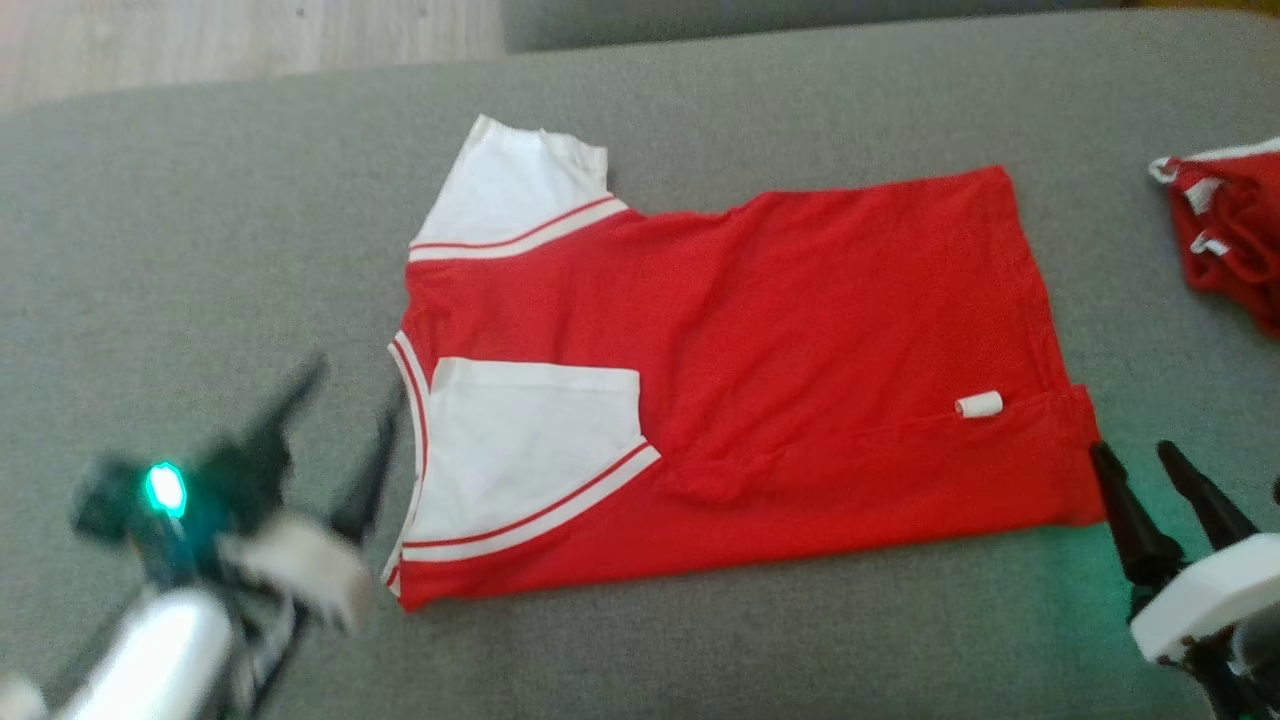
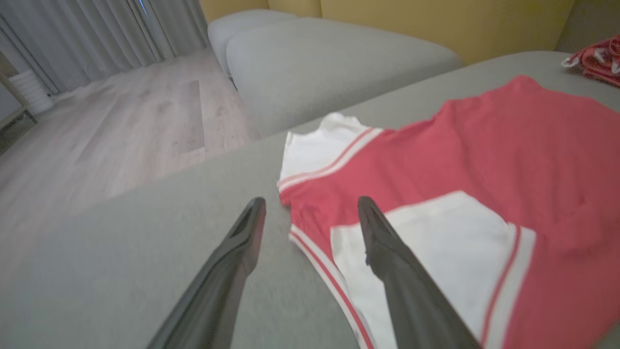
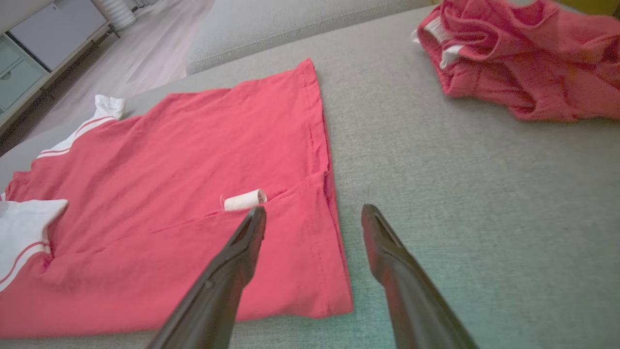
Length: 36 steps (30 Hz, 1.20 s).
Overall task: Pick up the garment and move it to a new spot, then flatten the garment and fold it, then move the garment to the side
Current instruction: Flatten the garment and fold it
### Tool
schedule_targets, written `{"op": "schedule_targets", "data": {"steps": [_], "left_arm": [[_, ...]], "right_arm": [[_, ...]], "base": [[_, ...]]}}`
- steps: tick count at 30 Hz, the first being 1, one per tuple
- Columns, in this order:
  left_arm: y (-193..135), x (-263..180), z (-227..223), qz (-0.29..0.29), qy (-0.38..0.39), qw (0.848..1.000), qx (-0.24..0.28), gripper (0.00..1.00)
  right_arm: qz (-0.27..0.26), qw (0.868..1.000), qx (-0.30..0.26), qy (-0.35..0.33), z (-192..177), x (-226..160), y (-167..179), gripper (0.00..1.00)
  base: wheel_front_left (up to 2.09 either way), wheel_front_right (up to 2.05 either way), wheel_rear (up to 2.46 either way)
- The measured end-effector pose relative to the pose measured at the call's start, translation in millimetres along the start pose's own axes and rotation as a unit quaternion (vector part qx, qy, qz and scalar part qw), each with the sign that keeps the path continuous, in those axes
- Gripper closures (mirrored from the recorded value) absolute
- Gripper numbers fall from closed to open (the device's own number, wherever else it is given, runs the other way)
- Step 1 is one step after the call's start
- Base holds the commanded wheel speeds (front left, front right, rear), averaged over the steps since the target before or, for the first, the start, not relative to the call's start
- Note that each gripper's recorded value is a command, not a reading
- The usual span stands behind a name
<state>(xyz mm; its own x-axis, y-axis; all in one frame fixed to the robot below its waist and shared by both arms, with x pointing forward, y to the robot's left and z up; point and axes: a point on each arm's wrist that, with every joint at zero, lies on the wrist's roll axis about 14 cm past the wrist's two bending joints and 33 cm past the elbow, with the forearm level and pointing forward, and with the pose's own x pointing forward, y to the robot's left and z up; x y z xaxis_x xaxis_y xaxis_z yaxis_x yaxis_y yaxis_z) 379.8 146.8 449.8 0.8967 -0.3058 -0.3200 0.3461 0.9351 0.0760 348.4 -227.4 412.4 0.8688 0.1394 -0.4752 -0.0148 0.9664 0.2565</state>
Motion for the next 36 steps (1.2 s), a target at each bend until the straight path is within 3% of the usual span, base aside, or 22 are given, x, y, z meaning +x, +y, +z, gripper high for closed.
{"op": "schedule_targets", "data": {"steps": [5, 11, 18, 26, 36], "left_arm": [[26.2, 73.0, 71.7, -0.039, -0.022, 0.997, 0.063, 0.0], [52.6, 154.2, 106.7, -0.047, 0.023, 0.996, 0.073, 0.0], [41.1, 220.3, 68.8, -0.082, 0.132, 0.985, 0.068, 0.0], [51.4, 252.5, -1.7, -0.086, 0.241, 0.963, 0.089, 0.0], [42.3, 270.8, -15.0, -0.104, 0.25, 0.96, 0.069, 0.0]], "right_arm": [[0.011, 1.0, -0.004, 0.021, -5.6, 18.1, 8.5, 0.0], [0.026, 1.0, -0.015, 0.004, 15.5, 50.4, 16.4, 0.0], [0.0, 1.0, -0.008, 0.03, -3.2, 56.9, -1.4, 0.0], [-0.027, 0.999, -0.008, 0.032, -9.6, 62.2, -20.0, 0.0], [-0.048, 0.998, -0.003, 0.04, -20.4, 61.4, -32.3, 0.0]], "base": [[0.0, 0.0, 0.0], [0.0, 0.0, 0.0], [0.0, 0.0, 0.0], [0.0, 0.0, 0.0], [0.0, 0.0, 0.0]]}}
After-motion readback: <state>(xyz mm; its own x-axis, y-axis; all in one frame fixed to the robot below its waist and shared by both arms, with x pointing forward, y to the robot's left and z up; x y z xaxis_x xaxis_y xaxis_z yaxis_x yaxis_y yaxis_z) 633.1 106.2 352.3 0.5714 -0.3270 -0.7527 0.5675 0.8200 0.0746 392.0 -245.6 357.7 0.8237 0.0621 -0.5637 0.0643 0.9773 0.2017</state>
